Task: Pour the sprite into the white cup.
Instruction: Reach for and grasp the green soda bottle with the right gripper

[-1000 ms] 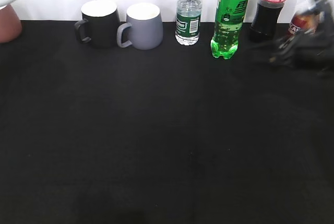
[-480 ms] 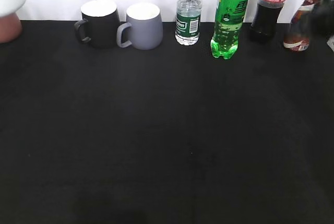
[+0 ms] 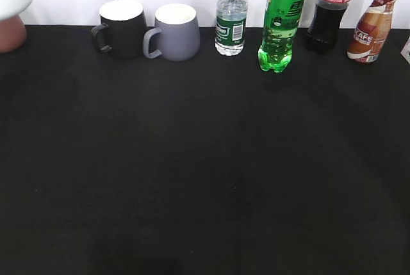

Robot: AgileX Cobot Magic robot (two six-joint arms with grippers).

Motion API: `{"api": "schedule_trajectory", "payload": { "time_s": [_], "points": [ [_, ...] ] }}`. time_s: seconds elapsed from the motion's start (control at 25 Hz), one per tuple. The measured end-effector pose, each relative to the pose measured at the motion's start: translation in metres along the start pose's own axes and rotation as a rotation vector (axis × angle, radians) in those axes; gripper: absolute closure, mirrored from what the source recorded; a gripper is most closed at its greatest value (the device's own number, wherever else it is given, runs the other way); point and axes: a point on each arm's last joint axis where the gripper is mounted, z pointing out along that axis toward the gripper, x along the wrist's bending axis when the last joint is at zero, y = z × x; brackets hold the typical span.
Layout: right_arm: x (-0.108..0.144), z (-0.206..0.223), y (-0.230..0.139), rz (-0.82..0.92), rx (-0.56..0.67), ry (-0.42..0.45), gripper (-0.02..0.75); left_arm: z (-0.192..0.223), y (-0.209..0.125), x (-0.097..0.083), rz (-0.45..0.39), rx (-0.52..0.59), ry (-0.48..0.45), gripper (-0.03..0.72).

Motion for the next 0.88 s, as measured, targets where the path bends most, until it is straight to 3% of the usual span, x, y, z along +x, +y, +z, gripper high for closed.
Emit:
{"api": "schedule_trajectory", "payload": {
  "time_s": [0.04, 0.12, 0.2, 0.28, 0.32, 0.36, 0.4, 0.44, 0.48, 0.52, 0.56, 0.6, 0.64, 0.72, 0.8, 0.88],
  "points": [
    [-0.003, -0.001, -0.002, -0.051, 0.035, -0.038, 0.751, 0.0, 0.0, 0.0, -0.003, 0.0, -0.001, 0.648],
    [-0.018, -0.006, -0.015, -0.129, 0.206, -0.195, 0.751, 0.0, 0.0, 0.0, -0.022, 0.001, -0.004, 0.648],
    [-0.029, -0.022, -0.013, -0.075, 0.252, -0.304, 0.751, 0.0, -0.001, -0.002, -0.019, 0.007, -0.018, 0.648],
    [-0.035, -0.044, 0.004, 0.136, 0.14, -0.346, 0.751, 0.0, -0.001, -0.002, -0.018, 0.008, -0.02, 0.648],
    [-0.032, -0.059, 0.019, 0.274, 0.016, -0.3, 0.751, 0.0, -0.001, -0.002, -0.017, 0.008, -0.021, 0.648],
    [-0.026, -0.071, 0.032, 0.443, -0.109, -0.202, 0.751, 0.0, -0.001, -0.002, -0.016, 0.008, -0.021, 0.648],
    [-0.013, -0.077, 0.043, 0.58, -0.214, -0.036, 0.751, 0.0, -0.001, -0.002, -0.018, 0.009, -0.022, 0.648],
    [0.003, -0.078, 0.049, 0.714, -0.272, 0.171, 0.751, 0.0, -0.001, -0.002, -0.017, 0.009, -0.022, 0.648],
    [0.029, -0.077, 0.057, 0.815, -0.31, 0.517, 0.751, 0.0, -0.001, -0.002, -0.017, 0.009, -0.022, 0.648],
    [0.037, -0.075, 0.057, 0.789, -0.312, 0.62, 0.751, 0.0, -0.001, -0.002, -0.017, 0.009, -0.022, 0.648],
    [0.058, -0.067, 0.043, 0.435, -0.278, 0.742, 0.751, 0.0, -0.001, -0.002, -0.019, 0.009, -0.022, 0.648],
    [0.063, -0.063, 0.036, 0.339, -0.244, 0.715, 0.751, 0.0, -0.001, -0.002, -0.021, 0.009, -0.022, 0.648],
    [0.064, -0.053, 0.025, 0.183, -0.168, 0.574, 0.751, 0.0, -0.001, -0.002, -0.022, 0.008, -0.023, 0.648],
    [0.048, -0.032, 0.008, -0.008, -0.029, 0.16, 0.751, 0.0, -0.001, -0.003, -0.033, 0.012, -0.031, 0.648],
    [0.032, -0.007, -0.016, -0.193, 0.165, -0.198, 0.751, 0.0, -0.001, -0.004, -0.027, 0.017, -0.045, 0.648],
    [0.028, -0.001, -0.024, -0.124, 0.206, -0.303, 0.751, 0.0, -0.001, -0.005, -0.026, 0.017, -0.047, 0.648]
  ]
}}
